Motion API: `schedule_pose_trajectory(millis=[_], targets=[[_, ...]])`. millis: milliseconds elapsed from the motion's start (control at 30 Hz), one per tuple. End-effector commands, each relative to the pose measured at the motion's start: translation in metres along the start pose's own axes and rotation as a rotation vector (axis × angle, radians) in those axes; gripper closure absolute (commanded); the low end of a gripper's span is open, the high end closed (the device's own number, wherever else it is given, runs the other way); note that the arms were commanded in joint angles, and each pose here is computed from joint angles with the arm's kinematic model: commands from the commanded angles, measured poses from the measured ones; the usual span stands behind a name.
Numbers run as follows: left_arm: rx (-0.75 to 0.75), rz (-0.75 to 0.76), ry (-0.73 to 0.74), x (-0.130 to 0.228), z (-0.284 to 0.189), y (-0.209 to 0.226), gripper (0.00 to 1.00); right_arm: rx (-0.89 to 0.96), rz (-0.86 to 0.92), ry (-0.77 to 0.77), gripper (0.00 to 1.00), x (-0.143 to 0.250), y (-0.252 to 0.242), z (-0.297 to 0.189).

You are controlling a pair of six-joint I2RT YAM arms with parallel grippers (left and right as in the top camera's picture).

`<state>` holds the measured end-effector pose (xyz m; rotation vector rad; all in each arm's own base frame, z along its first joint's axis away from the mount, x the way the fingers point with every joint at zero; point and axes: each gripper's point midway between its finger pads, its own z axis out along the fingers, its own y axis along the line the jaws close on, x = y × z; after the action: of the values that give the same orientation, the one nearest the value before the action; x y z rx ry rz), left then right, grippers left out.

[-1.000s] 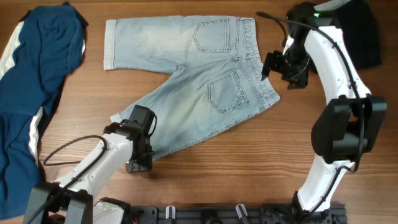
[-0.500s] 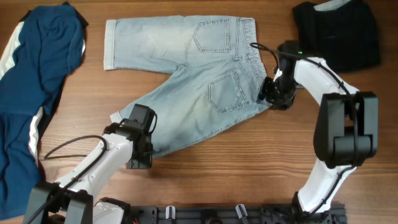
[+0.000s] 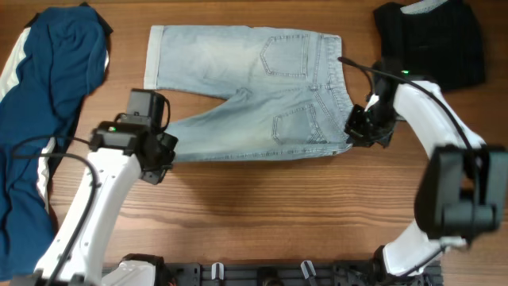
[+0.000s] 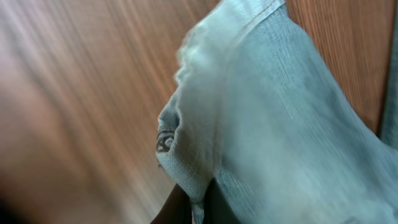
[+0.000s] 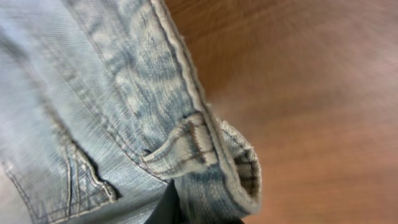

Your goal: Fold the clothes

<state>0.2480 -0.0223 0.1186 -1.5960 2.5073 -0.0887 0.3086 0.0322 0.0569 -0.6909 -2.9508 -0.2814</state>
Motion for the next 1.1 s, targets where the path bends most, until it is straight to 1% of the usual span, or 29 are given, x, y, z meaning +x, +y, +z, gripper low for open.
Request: schedule_pose_trajectory(millis=[0, 133, 200, 267, 400, 467, 533, 567, 667, 767, 833, 900, 1000, 1067], targets=[[0.045, 0.080, -0.100, -0.011, -0.047, 0.004, 0.96, 0.005, -0.030, -0.122, 0.96, 0.006, -0.009, -0.047], [0.148, 0.133, -0.121, 0.004, -0.083, 0.007, 0.96, 0.007, -0.030, -0.120, 0.96, 0.034, -0.016, -0.071], [0.213, 0.141, -0.136, 0.007, -0.095, 0.003, 0.96, 0.004, -0.030, -0.127, 0.96, 0.037, -0.017, -0.076], [0.278, 0.148, -0.203, 0.000, -0.104, -0.010, 0.96, -0.013, -0.035, -0.164, 0.96, 0.027, -0.012, -0.076], [0.420, 0.199, -0.370, -0.028, -0.115, -0.067, 0.96, -0.032, -0.036, -0.252, 0.95, -0.002, -0.003, -0.073], [0.429, 0.176, -0.452, -0.044, -0.106, -0.097, 0.96, -0.046, -0.019, -0.306, 0.93, -0.021, 0.002, -0.072], [0.436, 0.150, -0.502, -0.057, -0.090, -0.124, 0.96, -0.077, -0.014, -0.385, 0.87, -0.043, 0.011, -0.074], [0.451, 0.137, -0.510, -0.062, -0.080, -0.139, 0.96, -0.096, -0.019, -0.435, 0.87, -0.057, 0.017, -0.077], [0.477, 0.107, -0.529, -0.076, -0.046, -0.177, 0.96, -0.137, -0.029, -0.515, 0.87, -0.086, 0.030, -0.075], [0.487, 0.088, -0.539, -0.085, -0.018, -0.197, 0.96, -0.153, -0.036, -0.548, 0.87, -0.106, 0.036, -0.066], [0.508, 0.076, -0.549, -0.089, -0.009, -0.207, 0.96, -0.159, -0.041, -0.561, 0.87, -0.119, 0.040, -0.055], [0.544, 0.069, -0.565, -0.093, -0.007, -0.218, 0.96, -0.159, -0.042, -0.561, 0.87, -0.129, 0.042, -0.041], [0.603, 0.101, -0.607, -0.097, -0.013, -0.235, 0.96, -0.158, -0.045, -0.563, 0.87, -0.142, 0.044, -0.024], [0.629, 0.097, -0.619, -0.098, -0.013, -0.242, 0.93, -0.167, -0.048, -0.580, 0.87, -0.151, 0.046, -0.018]])
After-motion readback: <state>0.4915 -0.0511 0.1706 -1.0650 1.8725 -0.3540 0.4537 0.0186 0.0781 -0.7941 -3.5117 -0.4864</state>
